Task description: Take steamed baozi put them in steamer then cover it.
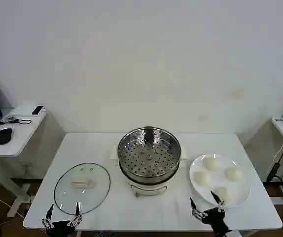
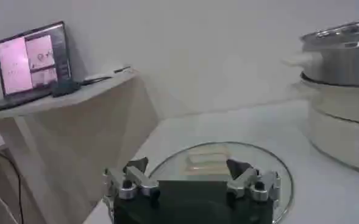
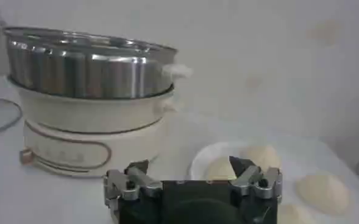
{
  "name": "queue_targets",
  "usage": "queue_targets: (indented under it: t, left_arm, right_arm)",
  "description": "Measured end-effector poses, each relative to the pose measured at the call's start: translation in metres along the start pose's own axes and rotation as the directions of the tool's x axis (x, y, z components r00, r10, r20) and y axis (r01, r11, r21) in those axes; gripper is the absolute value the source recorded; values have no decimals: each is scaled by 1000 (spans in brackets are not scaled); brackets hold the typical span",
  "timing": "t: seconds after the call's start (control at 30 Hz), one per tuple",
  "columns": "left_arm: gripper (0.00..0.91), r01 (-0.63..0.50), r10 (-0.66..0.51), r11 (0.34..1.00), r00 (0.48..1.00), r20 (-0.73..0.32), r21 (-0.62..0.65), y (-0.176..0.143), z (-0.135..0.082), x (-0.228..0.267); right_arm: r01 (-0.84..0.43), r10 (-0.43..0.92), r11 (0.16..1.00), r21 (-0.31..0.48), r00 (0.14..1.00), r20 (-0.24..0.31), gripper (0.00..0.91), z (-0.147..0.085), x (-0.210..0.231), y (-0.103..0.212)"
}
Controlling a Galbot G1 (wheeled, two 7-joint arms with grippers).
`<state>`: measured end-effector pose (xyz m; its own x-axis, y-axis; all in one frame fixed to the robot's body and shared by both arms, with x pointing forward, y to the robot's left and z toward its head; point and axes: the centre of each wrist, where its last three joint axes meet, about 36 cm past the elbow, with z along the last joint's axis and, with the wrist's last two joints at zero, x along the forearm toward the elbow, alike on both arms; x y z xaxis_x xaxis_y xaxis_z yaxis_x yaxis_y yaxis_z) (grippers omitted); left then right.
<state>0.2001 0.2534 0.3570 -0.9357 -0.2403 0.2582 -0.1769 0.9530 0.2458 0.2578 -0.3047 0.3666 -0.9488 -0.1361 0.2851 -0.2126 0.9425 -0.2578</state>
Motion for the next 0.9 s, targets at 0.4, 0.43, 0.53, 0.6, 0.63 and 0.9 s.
queue_targets:
  t: [0.4, 0.43, 0.53, 0.6, 0.63, 0.9]
  left_arm:
    - [907, -22, 24, 998, 999, 33, -66, 7, -26, -3]
    - [907, -20, 22, 997, 999, 33, -71, 7, -26, -3]
    - [907, -13, 16, 997, 999, 36, -81, 8, -27, -2]
    - [907, -10, 14, 996, 999, 39, -90, 9, -27, -2]
    - [907, -8, 12, 995, 999, 40, -95, 9, -27, -2]
    - [907, 2, 7, 993, 998, 69, -122, 11, -30, -1]
  right_arm:
    - [54, -17, 918, 393, 995, -95, 907, -43, -53, -114]
    - [68, -24, 900, 431, 994, -105, 907, -49, -59, -124]
    - [125, -53, 839, 530, 987, -149, 907, -70, -78, -154]
    - [169, -73, 791, 588, 980, -184, 907, -85, -90, -173]
    - [193, -82, 767, 612, 976, -204, 907, -91, -96, -181]
    - [403, -156, 555, 728, 910, -384, 907, -133, -149, -226]
